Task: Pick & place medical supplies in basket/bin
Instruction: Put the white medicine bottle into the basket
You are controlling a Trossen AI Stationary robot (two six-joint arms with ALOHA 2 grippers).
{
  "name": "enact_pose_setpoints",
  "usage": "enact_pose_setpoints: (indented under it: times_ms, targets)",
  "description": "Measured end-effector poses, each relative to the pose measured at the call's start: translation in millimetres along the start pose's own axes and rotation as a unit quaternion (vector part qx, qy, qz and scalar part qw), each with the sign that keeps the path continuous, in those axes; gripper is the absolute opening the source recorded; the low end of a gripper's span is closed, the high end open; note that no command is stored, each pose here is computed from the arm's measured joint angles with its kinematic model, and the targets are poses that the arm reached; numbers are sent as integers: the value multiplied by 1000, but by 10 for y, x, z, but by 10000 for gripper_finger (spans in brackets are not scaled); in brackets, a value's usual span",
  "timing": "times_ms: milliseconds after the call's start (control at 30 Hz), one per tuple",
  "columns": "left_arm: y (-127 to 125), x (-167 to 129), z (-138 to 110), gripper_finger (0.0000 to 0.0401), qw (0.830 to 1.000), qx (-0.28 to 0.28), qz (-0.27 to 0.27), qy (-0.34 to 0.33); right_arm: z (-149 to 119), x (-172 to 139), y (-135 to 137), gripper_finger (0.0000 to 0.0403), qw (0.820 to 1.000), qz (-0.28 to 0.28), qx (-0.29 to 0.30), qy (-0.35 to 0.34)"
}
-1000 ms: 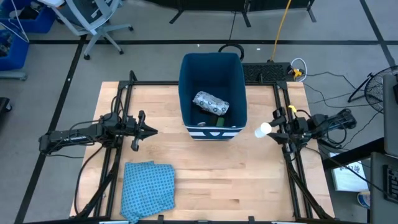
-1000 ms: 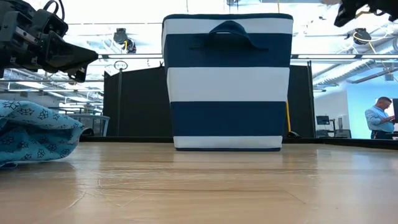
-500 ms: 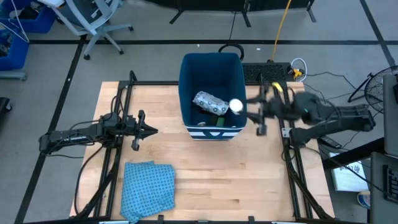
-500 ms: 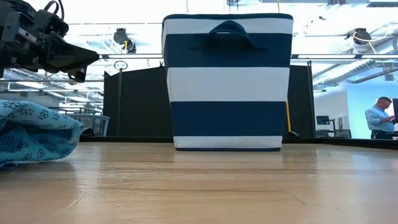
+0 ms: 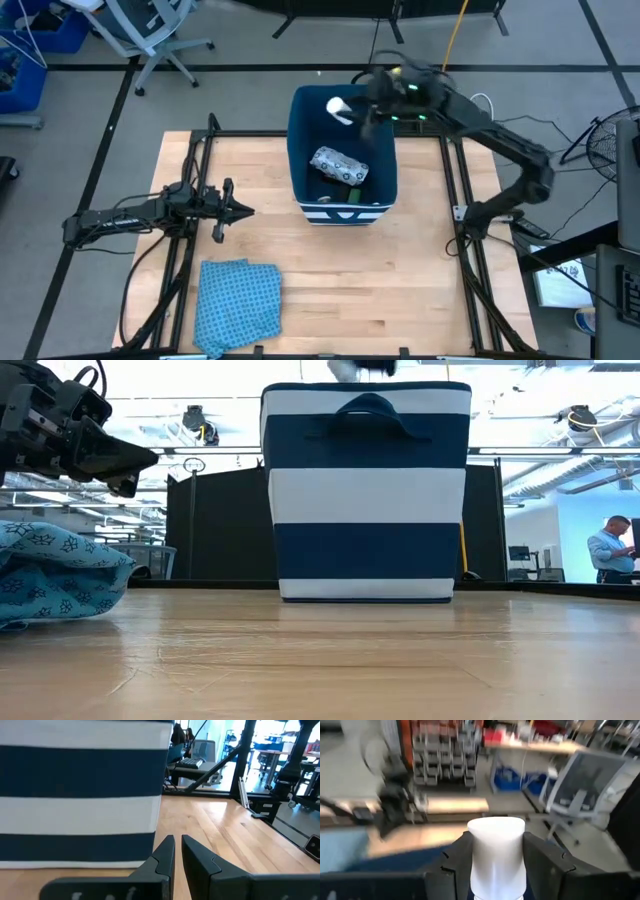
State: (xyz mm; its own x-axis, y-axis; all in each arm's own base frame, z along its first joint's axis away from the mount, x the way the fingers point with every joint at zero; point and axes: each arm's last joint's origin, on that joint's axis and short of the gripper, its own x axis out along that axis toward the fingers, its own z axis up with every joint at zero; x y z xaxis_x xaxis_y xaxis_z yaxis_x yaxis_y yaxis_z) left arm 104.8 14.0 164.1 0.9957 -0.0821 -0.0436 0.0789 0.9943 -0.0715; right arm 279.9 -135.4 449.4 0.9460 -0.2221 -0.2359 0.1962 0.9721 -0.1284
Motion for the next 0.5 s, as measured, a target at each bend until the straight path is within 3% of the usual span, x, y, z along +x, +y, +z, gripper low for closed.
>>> enact_pose_setpoints:
  times_ms: [233,500]
  targets:
    - [2,0,-11,37,1000,0,2,6,-479,670,-150,144,987,32,-78,135]
    - [3,0,-12,37,1000,5,4,6,-1230,1347,-197,144,957,59,-88,268]
